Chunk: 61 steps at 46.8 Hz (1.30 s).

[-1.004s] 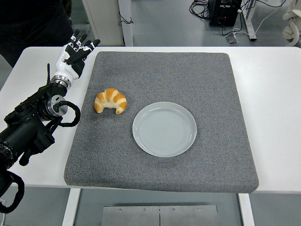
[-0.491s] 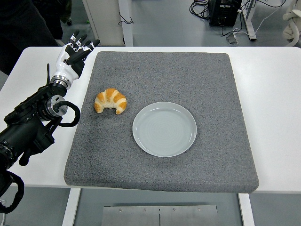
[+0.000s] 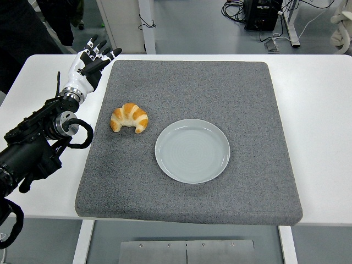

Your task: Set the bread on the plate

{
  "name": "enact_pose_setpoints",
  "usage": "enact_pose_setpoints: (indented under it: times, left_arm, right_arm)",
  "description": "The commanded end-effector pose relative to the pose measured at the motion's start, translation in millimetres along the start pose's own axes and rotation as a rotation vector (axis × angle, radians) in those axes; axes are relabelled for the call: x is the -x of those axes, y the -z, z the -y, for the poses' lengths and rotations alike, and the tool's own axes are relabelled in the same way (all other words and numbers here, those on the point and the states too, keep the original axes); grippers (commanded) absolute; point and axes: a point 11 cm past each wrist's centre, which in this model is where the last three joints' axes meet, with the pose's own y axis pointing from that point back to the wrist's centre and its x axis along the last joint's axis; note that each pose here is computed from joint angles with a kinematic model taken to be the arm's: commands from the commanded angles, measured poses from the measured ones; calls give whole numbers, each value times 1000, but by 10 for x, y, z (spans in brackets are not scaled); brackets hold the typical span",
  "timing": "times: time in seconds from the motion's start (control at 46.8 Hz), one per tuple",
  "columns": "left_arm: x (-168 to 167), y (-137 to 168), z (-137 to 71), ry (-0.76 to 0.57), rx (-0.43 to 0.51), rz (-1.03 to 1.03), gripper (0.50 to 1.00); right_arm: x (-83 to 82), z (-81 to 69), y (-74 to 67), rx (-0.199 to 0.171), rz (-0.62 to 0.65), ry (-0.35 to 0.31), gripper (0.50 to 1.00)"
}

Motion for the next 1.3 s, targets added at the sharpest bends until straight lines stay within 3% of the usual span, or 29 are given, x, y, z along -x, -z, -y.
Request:
enact_pose_setpoints:
  times: [0.0, 0.342, 0.833, 1.282]
  left_arm:
    - [-5, -44, -10, 20, -4, 37, 972]
    - [68, -348, -64, 134, 14, 215, 971]
    - [154, -400, -286, 362, -88, 683, 971]
    - [116, -508, -506, 510, -99, 1031, 971]
  right_arm:
    - [0, 0, 1, 0, 0, 0, 1000]
    - [0, 0, 3, -2, 0, 0, 1000]
    - [0, 0, 1, 0, 0, 0, 1000]
    - [0, 0, 1, 0, 0, 0, 1000]
